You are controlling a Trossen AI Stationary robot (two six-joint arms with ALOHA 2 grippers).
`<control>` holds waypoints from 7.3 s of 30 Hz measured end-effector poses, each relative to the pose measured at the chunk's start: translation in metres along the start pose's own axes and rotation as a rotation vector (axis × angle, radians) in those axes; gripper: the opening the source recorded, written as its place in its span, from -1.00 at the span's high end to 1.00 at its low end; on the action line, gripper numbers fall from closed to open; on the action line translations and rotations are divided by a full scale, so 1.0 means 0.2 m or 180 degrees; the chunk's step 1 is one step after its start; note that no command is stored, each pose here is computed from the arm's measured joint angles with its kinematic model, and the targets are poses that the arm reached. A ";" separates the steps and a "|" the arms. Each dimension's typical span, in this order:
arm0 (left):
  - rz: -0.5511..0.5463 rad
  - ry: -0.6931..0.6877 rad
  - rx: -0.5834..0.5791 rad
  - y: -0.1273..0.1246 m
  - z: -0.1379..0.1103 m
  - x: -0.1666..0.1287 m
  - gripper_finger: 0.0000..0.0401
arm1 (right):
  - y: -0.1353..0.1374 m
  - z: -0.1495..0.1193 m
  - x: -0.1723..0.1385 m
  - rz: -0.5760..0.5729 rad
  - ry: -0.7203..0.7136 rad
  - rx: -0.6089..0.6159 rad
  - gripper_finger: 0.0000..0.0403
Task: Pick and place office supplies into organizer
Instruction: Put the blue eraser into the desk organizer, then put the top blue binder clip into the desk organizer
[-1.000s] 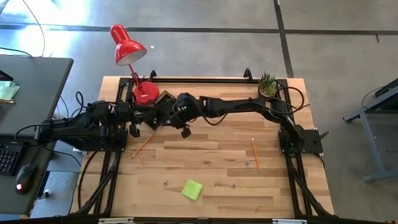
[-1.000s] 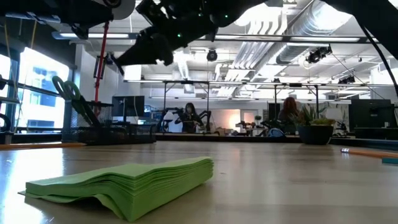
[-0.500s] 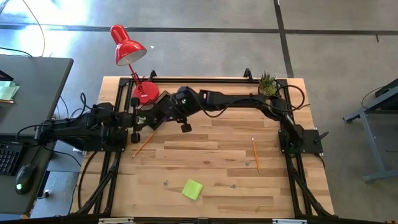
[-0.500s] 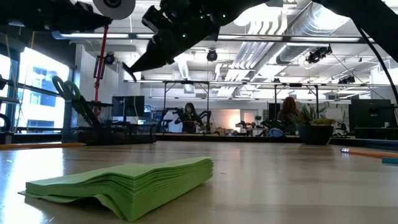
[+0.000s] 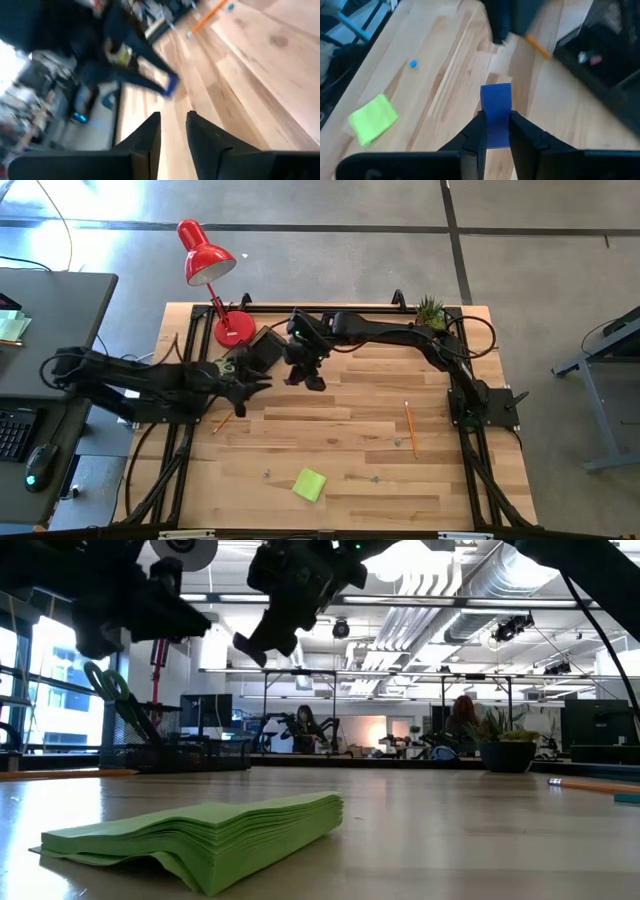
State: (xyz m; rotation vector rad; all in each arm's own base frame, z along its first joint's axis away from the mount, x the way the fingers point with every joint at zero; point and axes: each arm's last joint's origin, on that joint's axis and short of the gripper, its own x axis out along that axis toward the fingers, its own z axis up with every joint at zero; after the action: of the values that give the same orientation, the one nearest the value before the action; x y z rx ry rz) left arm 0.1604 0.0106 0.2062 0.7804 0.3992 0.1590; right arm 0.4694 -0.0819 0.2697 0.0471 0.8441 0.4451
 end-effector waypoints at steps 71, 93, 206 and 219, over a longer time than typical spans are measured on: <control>0.0825 0.1203 0.0475 -0.12 -0.03 0.20 0.98 | -0.02 -0.07 -0.01 -0.0648 0.0598 0.0316 0.38; 0.0703 0.2577 -0.1879 0.05 0.10 0.07 0.99 | 0.19 -0.12 0.06 -0.0471 0.1339 0.0640 0.32; -0.0210 0.1009 -0.1589 0.06 0.40 0.14 0.42 | 1.16 -1.22 0.14 -0.0718 0.1929 -0.0031 0.66; -0.0232 0.0952 -0.1364 0.06 0.40 0.14 0.42 | 1.11 -0.88 0.11 -0.1382 0.1071 -0.0558 0.64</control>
State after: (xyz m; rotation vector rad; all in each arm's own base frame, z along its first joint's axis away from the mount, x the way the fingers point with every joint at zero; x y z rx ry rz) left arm 0.2191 -0.0250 0.2584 0.3178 0.6505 0.2839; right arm 0.2733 0.1050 0.1837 -0.3762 1.1090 0.1148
